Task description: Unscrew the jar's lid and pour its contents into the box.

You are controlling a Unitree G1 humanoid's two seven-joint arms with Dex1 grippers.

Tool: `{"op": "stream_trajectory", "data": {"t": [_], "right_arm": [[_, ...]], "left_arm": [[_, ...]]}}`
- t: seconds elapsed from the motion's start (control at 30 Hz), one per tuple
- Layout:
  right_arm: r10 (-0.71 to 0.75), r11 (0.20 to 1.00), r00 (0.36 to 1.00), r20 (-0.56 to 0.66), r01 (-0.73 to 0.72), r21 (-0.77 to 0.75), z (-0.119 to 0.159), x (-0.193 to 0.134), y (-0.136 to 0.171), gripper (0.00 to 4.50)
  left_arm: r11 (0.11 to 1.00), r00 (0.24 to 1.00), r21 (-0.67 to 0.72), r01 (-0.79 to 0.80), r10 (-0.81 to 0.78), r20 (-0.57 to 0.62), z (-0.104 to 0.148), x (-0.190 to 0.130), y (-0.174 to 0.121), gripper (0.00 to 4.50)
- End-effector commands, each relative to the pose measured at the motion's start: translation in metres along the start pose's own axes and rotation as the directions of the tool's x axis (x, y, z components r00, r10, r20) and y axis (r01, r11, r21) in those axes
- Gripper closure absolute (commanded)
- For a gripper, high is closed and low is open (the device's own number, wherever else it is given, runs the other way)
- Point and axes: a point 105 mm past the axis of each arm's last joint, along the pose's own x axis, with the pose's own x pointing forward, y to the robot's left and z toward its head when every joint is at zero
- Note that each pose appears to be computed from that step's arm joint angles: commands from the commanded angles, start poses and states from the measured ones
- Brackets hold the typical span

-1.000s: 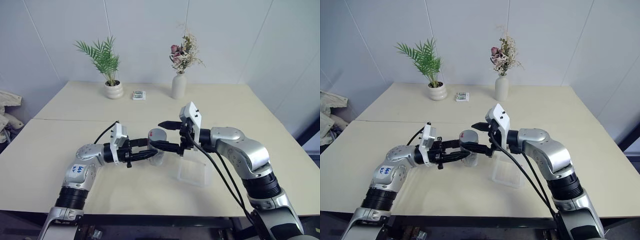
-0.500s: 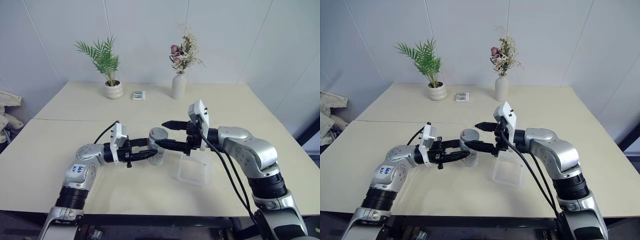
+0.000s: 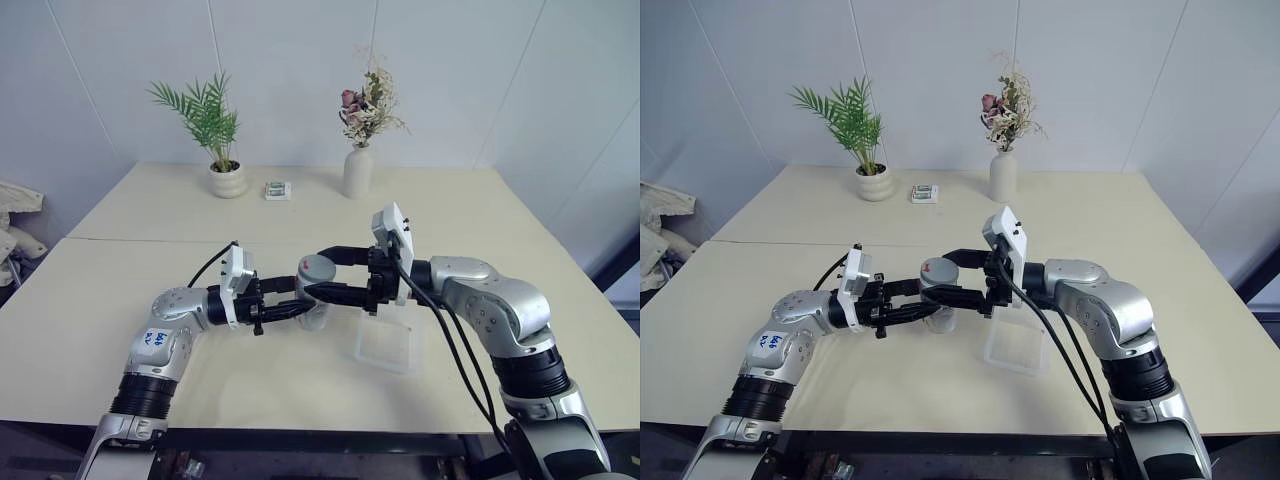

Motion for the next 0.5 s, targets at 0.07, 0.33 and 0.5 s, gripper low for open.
{"op": "stream_trajectory", "data": {"t": [0.07, 0.33, 0.5], "right_arm": [[0.011, 1.0, 0.999, 0.031, -0.01, -0.02, 0.0104, 0.0032, 0.0011, 0.03], [0.016, 1.0, 0.998, 0.062, -0.016, 0.008, 0.0127, 0.0071, -0.0009, 0.03], [0.025, 0.999, 0.996, 0.082, -0.026, 0.018, 0.0147, 0.0085, -0.0005, 0.99]], "left_arm": [[0.998, 1.0, 0.056, 0.011, -0.012, 0.022, 0.0127, 0.0011, -0.0015, 2.61], [0.998, 1.0, 0.056, 0.014, -0.015, 0.02, 0.0127, 0.0013, -0.0018, 2.61], [0.998, 1.0, 0.057, 0.015, -0.016, 0.019, 0.0126, 0.0015, -0.0017, 2.61]]}}
